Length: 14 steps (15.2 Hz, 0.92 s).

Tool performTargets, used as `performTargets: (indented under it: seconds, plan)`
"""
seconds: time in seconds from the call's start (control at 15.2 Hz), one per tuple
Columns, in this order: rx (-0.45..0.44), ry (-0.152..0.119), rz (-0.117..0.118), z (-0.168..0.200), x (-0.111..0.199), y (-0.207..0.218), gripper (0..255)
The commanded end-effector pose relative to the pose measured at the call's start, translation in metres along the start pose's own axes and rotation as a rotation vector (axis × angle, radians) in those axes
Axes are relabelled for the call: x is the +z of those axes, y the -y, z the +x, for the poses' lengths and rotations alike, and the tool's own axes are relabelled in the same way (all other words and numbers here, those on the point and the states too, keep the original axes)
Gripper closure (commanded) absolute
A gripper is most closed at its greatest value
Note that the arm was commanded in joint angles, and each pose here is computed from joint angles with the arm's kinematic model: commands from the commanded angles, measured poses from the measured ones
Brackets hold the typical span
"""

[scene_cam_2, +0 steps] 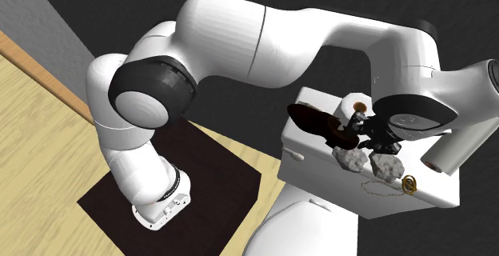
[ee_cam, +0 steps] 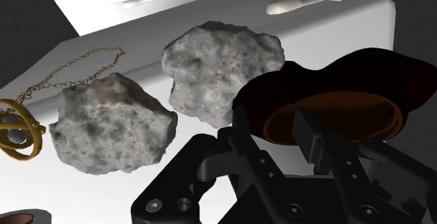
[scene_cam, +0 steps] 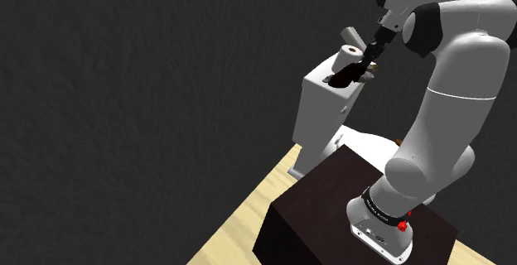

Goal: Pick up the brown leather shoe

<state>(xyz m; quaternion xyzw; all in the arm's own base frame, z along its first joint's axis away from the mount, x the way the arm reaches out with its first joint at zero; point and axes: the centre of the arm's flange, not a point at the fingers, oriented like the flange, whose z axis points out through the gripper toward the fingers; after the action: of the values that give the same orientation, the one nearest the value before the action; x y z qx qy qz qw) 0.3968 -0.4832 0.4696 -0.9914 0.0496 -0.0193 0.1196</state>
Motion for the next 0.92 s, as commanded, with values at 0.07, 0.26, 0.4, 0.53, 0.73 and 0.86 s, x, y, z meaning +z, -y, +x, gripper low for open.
performTargets:
  seconds: [0.07,0.26,0.4,0.53,0.73,0.86]
  plan:
    - [0.001,0.001,0.000,0.000,0.001,0.000,255]
    - [0.001,0.001,0.000,0.000,0.001,0.000,255]
    - [0.001,0.001,0.000,0.001,0.002,-0.001,255]
    - [0.001,0.001,0.000,0.001,-0.009,0.002,255]
    - [0.001,0.001,0.000,0.001,-0.024,0.005,255]
    - [0.001,0.001,0.000,0.002,-0.034,0.008,255]
